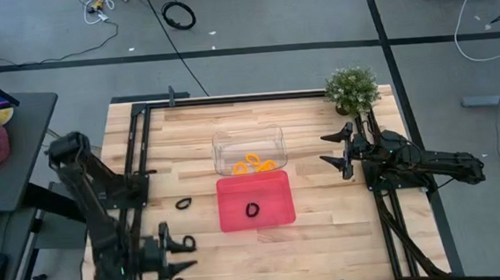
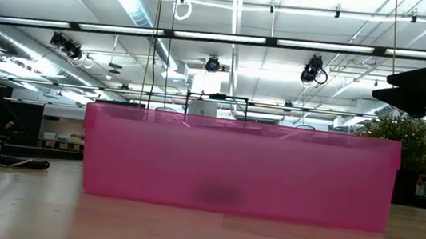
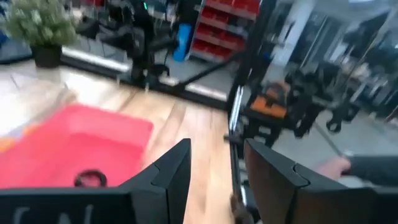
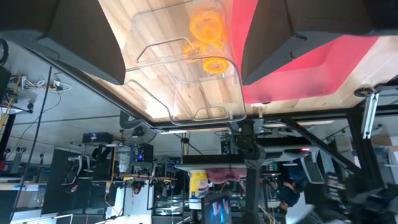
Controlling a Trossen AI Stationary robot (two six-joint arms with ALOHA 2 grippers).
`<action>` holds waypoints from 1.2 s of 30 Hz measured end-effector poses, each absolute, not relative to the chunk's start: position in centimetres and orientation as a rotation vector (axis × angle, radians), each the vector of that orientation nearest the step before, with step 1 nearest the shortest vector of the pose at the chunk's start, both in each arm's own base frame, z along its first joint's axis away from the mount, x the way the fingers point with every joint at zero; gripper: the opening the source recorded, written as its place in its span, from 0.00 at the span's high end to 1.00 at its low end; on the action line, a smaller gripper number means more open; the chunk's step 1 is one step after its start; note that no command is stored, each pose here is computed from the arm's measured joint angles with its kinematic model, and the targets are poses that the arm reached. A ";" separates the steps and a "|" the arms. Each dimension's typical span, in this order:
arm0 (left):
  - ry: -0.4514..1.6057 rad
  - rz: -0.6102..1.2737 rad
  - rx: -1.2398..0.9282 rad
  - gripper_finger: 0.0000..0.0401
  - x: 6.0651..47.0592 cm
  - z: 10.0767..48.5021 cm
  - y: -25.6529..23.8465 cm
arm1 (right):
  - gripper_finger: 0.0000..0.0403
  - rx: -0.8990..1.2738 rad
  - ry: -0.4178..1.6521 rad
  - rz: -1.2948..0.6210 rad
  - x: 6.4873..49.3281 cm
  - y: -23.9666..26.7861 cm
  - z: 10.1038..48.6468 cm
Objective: Sort spring keychains
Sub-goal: Put the black spring keychain into the red bin
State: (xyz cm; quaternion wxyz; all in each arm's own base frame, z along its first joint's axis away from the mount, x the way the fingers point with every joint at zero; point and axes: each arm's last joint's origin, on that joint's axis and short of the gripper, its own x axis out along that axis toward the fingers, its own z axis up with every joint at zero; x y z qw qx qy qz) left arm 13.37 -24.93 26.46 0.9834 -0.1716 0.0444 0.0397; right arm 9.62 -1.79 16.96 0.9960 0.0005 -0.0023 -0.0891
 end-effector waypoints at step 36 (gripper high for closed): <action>1.276 0.635 -0.926 0.69 18.9 19.3 -31.4 | 0.19 0.001 -0.005 -0.179 9.6 -1.8 17.0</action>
